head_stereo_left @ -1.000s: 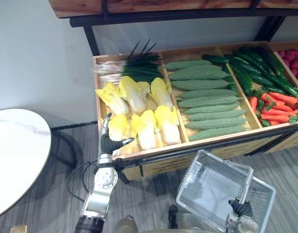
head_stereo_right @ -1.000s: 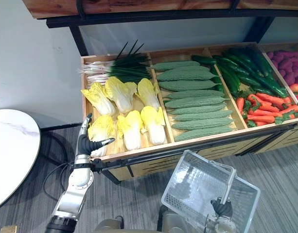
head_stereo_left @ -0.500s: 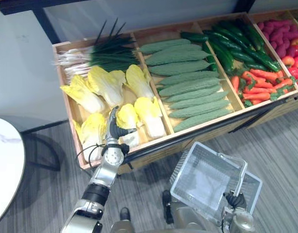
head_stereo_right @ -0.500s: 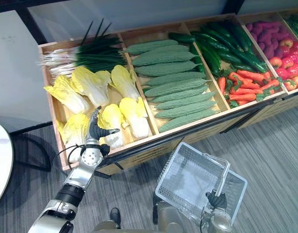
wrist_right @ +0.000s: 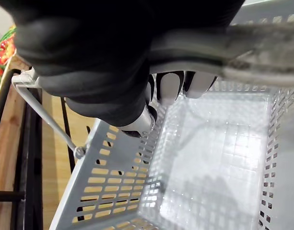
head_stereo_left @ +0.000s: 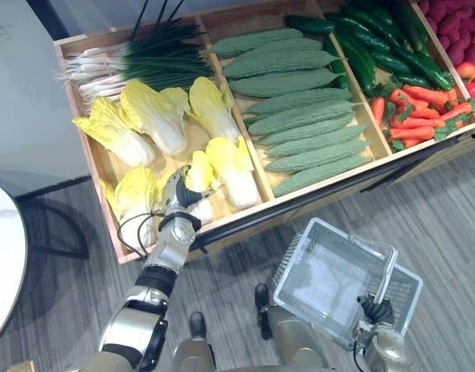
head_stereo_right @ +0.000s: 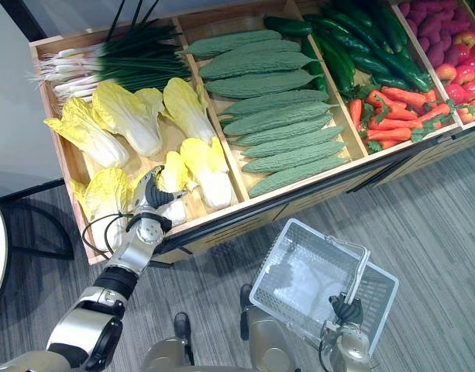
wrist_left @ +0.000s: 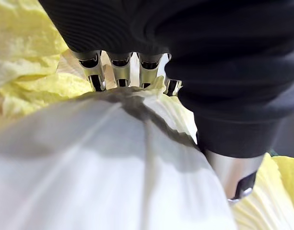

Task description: Pick vegetable in the basket

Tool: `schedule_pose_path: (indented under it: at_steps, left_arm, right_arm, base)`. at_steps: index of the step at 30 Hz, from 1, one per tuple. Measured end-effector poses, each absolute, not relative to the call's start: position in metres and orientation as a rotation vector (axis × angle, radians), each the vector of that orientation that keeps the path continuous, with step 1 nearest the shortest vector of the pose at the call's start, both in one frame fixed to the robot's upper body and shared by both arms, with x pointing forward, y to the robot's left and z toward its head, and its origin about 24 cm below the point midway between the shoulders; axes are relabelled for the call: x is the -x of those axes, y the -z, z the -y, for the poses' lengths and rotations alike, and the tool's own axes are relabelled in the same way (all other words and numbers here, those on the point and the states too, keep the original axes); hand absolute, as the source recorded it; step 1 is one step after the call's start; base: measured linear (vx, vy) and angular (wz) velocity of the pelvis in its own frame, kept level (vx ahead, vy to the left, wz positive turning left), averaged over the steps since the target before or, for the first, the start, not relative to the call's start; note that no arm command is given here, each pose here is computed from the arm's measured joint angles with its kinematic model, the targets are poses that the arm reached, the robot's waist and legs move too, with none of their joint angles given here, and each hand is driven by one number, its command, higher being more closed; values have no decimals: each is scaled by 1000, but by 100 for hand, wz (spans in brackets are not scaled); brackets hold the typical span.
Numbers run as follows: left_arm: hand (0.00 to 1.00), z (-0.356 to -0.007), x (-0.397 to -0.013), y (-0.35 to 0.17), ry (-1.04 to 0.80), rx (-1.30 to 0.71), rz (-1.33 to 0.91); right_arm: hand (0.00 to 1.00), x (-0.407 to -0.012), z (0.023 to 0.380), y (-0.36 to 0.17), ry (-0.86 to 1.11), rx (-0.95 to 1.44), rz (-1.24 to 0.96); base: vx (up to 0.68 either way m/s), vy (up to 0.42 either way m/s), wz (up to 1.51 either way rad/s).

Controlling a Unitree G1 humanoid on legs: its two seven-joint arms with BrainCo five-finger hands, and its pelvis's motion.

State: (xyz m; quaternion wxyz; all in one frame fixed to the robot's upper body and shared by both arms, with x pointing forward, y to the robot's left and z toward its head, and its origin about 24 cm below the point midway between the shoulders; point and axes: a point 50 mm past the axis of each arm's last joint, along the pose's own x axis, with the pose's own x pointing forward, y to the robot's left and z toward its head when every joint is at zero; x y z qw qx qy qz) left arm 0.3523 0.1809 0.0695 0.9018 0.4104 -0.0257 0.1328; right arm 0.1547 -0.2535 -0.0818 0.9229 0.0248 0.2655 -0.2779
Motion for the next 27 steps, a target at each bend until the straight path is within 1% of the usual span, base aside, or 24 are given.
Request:
schedule_pose_path:
  at_steps: [2, 9, 13, 18, 22, 25, 27]
  left_arm:
    - [100, -185, -348, -73, -292, -840, 76]
    - [100, -210, -309, -73, -412, -713, 110]
    - [100, -203, -289, -66, -429, -610, 114]
    - [100, -203, -268, -74, -501, -510, 175]
    - [100, -199, -251, -80, -526, -417, 230]
    - [100, -197, -238, -82, -540, -324, 248]
    - [100, -193, -226, -85, -553, -222, 265]
  right_arm:
    - [100, -156, 253, 81, 569, -51, -539]
    - [100, -157, 254, 79, 570, -47, -531]
    - [100, -157, 254, 79, 569, -40, -533]
    - [100, -157, 255, 79, 569, -34, -535]
    - [100, -151, 259, 80, 605, -47, -544]
    - [100, -150, 255, 81, 606, -63, -547]
    - [100, -153, 253, 74, 604, -70, -511]
  base:
    - [0, 0, 0]
    - [33, 18, 0]
    - [11, 12, 4]
    - [-6, 2, 0]
    - [-44, 10, -2]
    - [-58, 1, -20]
    - [-50, 15, -48]
